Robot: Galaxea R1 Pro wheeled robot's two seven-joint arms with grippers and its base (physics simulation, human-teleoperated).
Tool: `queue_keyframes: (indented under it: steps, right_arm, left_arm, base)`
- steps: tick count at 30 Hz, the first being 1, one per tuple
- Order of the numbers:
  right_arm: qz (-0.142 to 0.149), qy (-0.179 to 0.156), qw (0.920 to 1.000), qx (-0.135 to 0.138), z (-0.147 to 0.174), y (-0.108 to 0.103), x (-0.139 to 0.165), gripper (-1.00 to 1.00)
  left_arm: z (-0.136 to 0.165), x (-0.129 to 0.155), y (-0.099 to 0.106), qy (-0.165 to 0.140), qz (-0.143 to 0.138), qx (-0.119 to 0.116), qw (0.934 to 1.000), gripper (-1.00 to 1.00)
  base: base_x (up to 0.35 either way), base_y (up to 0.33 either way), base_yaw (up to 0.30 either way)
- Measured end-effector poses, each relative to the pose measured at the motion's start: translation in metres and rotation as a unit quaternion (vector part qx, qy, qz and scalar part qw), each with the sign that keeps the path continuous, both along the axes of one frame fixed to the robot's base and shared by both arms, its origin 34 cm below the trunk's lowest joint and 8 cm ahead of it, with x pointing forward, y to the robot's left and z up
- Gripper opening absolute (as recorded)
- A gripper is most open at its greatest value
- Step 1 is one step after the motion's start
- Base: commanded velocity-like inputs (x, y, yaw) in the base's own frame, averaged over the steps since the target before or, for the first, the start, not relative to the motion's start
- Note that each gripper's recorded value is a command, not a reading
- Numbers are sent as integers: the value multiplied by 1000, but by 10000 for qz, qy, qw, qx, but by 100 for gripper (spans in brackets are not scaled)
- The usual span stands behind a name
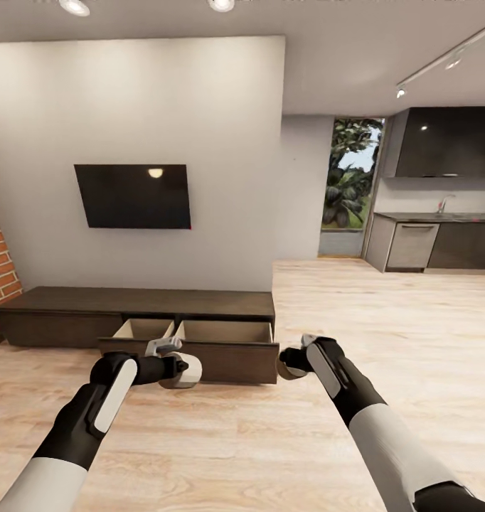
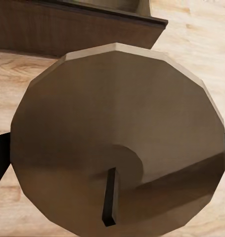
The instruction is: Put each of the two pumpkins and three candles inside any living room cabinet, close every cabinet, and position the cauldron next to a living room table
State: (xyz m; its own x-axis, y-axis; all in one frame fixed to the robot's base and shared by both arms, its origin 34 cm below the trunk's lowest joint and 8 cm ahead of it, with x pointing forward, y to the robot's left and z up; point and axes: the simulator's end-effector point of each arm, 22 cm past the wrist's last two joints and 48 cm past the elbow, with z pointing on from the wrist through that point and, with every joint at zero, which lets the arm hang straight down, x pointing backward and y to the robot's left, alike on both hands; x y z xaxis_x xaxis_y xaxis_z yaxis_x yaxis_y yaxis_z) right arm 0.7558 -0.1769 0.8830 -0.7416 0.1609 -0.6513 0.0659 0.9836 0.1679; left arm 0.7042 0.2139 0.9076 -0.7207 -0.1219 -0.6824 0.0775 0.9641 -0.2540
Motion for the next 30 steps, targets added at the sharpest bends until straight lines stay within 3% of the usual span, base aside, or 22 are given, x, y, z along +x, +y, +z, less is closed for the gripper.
queue_keyframes:
  steps: [4,26,30]
  right_arm:
    - [46,-255,9997,28,30,2,7,-100]
    - [58,-297,9995,-8,63,4,6,-100]
    - [67,-265,9996,-56,68,4,5,-100]
  left_arm:
    - [6,2,16,20,225,-116,9997,-100]
    - [33,-1,15,91,235,-166,9995,-100]
    - [-6,-13,17,649,287,-151,9974,-100]
  base:
    - [0,0,0]
    - [0,0,0]
    - [0,0,0]
